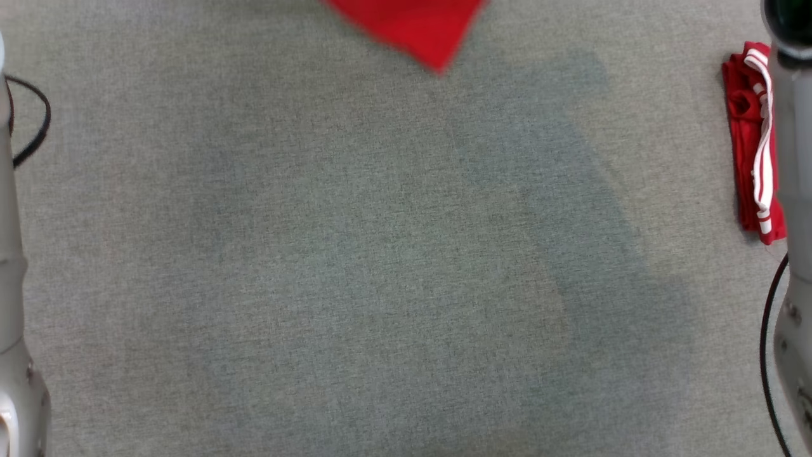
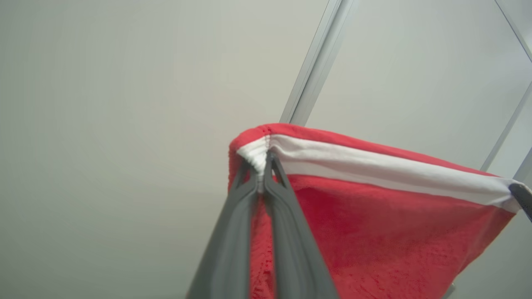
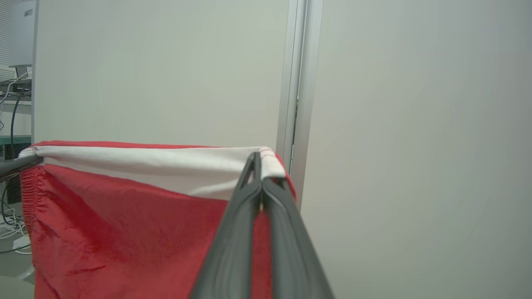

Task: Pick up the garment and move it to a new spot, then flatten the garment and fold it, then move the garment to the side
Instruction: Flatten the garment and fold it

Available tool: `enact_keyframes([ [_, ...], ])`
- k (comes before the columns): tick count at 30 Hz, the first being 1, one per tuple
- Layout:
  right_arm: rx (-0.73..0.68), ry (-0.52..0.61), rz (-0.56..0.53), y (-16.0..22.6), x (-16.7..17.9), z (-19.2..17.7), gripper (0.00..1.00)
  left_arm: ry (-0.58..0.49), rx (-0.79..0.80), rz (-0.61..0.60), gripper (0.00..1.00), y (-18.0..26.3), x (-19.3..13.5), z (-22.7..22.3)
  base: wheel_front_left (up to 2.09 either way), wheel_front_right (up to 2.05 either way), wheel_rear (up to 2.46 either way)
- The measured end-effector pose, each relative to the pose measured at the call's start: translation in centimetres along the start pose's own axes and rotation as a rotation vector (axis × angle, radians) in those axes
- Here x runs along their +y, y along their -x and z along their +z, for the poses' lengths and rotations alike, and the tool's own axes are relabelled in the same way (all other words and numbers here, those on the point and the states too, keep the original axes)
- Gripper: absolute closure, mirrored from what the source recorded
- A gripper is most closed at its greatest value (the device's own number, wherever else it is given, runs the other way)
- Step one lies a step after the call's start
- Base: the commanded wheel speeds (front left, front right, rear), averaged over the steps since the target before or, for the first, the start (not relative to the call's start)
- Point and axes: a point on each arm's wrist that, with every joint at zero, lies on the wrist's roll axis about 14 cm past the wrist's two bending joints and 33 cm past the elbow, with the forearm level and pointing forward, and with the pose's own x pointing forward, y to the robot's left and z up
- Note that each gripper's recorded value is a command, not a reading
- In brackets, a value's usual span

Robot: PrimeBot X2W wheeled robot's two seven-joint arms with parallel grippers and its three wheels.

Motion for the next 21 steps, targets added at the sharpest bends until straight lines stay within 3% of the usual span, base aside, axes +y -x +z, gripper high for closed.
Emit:
enact_keyframes([
  [5, -0.033, 0.032, 0.04, -0.9, 0.3, -1.0, 1.0, -0.007, -0.073, 0.001, 1.0, -0.9, 0.9, -0.2, 0.0, 0.0, 0.0],
  [10, 0.114, 0.023, 0.075, 1.0, 0.8, -6.0, 1.0, 0.021, 0.003, 0.021, 1.0, 0.6, 1.8, -5.5, 0.0, 0.0, 0.0],
  [15, 0.426, -0.099, 0.102, 8.0, 2.6, -13.1, 1.0, 0.038, 0.216, 0.057, 1.0, 6.0, 1.9, -13.2, 0.0, 0.0, 0.0],
  [21, 0.688, -0.189, 0.155, 16.6, 4.0, -15.0, 1.0, 0.074, 0.491, 0.041, 1.0, 14.5, -0.3, -19.4, 0.0, 0.0, 0.0],
])
